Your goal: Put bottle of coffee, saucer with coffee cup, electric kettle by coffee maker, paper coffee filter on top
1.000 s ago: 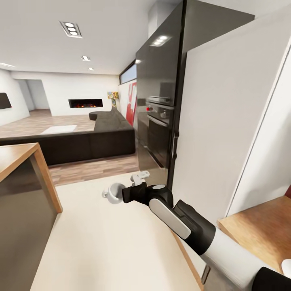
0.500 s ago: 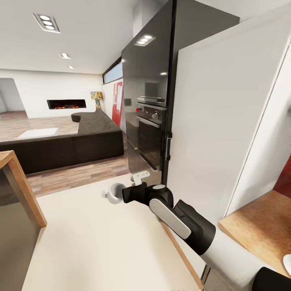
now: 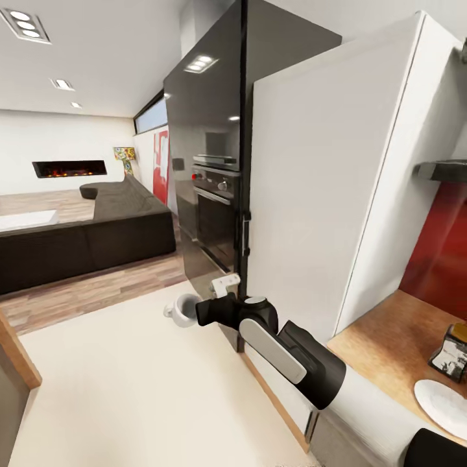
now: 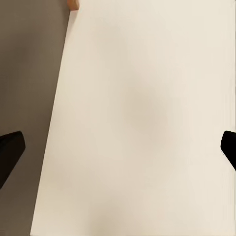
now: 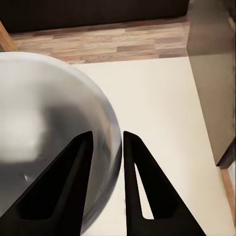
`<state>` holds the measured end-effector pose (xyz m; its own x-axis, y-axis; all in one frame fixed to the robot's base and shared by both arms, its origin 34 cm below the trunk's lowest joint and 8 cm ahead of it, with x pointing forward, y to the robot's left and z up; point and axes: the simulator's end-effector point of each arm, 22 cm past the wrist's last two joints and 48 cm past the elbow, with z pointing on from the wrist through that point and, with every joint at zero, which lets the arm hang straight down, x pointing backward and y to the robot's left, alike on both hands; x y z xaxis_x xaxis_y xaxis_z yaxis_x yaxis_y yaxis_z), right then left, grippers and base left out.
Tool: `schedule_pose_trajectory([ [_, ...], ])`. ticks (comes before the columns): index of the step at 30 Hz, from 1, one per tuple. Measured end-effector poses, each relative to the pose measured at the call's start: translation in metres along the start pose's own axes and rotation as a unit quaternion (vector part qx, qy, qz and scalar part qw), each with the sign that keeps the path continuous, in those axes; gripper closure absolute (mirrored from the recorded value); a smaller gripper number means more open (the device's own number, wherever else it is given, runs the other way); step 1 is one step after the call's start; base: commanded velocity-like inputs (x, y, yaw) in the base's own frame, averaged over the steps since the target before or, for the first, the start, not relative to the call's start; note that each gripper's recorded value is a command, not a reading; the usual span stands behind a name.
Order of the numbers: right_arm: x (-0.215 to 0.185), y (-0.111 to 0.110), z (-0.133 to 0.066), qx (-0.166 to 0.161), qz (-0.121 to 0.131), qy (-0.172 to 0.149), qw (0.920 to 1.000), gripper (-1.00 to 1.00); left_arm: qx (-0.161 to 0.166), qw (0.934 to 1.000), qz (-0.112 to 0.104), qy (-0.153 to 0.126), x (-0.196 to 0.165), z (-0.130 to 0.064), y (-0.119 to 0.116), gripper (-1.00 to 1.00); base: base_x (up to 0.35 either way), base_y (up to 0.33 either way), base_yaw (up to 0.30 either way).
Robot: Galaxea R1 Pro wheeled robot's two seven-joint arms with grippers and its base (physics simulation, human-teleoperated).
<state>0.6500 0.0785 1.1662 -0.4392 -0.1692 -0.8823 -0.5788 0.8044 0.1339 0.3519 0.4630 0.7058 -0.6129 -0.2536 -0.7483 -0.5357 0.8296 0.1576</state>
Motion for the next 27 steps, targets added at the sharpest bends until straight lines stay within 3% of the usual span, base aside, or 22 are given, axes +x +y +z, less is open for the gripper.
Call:
schedule_pose_trajectory([
  [27,-0.0005,0.0037,0.0002,-0.003,0.000,0.000,1.0000,1.00,0.001,1.0000,0.000,0.000,0.0005,-0.0003,-0.0012,-1.00,0.000,0.000,-0.264],
])
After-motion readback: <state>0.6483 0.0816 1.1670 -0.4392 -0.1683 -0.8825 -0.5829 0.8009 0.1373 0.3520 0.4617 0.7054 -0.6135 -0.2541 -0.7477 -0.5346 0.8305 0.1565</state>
